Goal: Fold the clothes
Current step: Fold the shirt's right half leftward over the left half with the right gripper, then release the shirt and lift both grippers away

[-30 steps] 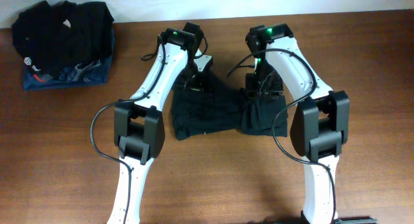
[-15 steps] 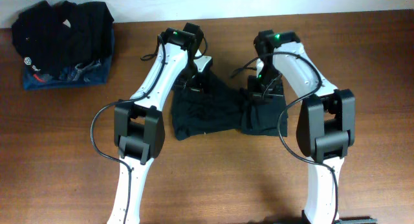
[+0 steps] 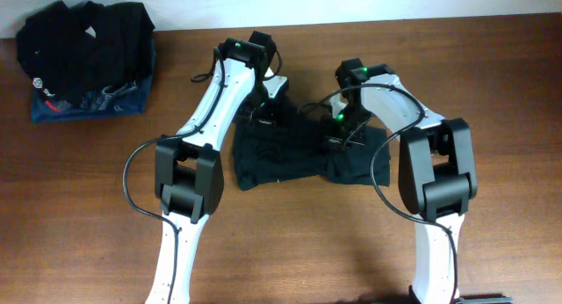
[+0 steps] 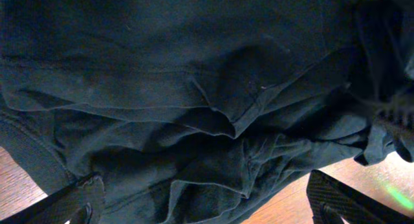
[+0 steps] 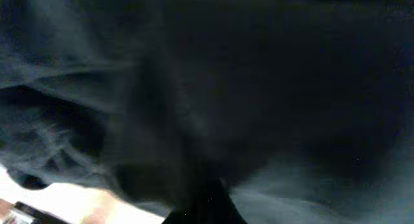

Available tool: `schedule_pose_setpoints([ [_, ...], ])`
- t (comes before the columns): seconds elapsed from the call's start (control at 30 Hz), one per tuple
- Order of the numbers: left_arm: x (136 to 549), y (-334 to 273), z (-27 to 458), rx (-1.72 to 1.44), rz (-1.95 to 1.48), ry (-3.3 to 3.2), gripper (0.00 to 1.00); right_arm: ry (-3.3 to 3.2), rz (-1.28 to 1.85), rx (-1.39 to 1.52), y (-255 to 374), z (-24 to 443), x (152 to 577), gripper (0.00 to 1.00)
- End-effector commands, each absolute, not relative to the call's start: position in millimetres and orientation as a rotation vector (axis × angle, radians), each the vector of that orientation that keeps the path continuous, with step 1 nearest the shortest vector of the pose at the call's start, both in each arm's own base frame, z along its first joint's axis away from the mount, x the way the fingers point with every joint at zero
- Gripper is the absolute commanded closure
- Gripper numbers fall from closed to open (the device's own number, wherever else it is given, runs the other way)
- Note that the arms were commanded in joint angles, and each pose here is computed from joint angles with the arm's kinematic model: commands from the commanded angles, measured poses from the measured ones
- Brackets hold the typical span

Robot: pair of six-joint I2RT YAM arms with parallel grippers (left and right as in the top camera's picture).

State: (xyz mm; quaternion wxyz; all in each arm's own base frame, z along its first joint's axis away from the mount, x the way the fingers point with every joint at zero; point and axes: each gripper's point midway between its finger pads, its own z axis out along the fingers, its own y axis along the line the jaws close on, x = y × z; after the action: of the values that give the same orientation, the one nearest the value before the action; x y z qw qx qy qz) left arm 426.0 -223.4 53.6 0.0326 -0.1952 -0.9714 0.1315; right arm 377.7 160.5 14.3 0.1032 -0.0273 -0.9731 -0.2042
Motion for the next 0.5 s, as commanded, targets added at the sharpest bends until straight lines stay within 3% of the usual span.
schedule_pose_setpoints([
  [0.0, 427.5, -222.8, 52.5, -0.631, 0.395, -2.987, 0.01, -2.858, -0.749, -0.011, 177.6, 33.0, 378.4, 0.96],
  [0.23, 427.4, -216.2, 52.9, -0.606, 0.393, -2.982, 0.01, -2.947, -0.819, 0.014, 147.3, 92.9, 404.2, 0.96],
  [0.3, 429.3, -211.4, 55.0, -0.589, 0.398, -2.987, 0.01, -3.037, -0.704, -0.021, 120.8, 104.3, 415.5, 0.90],
  [0.33, 430.7, -207.7, 56.4, -0.573, 0.406, -2.989, 0.01, -3.085, -0.619, -0.065, 102.9, 108.9, 421.4, 0.79],
  [0.37, 431.2, -205.4, 57.1, -0.565, 0.406, -2.990, 0.01, -3.108, -0.557, -0.117, 89.4, 110.6, 424.9, 0.55],
  [0.4, 431.8, -200.5, 57.6, -0.536, 0.403, -2.991, 0.01, -3.131, -0.462, -0.237, 64.3, 113.7, 429.3, 0.16],
  [0.43, 432.0, -196.2, 57.6, -0.504, 0.400, -2.989, 0.01, -3.135, -0.441, -0.280, 55.3, 113.7, 430.9, 0.01],
  [0.47, 433.3, -187.7, 57.7, -0.427, 0.395, -2.991, 0.01, -3.127, -0.409, -0.421, 30.2, 112.4, 433.2, 0.01],
])
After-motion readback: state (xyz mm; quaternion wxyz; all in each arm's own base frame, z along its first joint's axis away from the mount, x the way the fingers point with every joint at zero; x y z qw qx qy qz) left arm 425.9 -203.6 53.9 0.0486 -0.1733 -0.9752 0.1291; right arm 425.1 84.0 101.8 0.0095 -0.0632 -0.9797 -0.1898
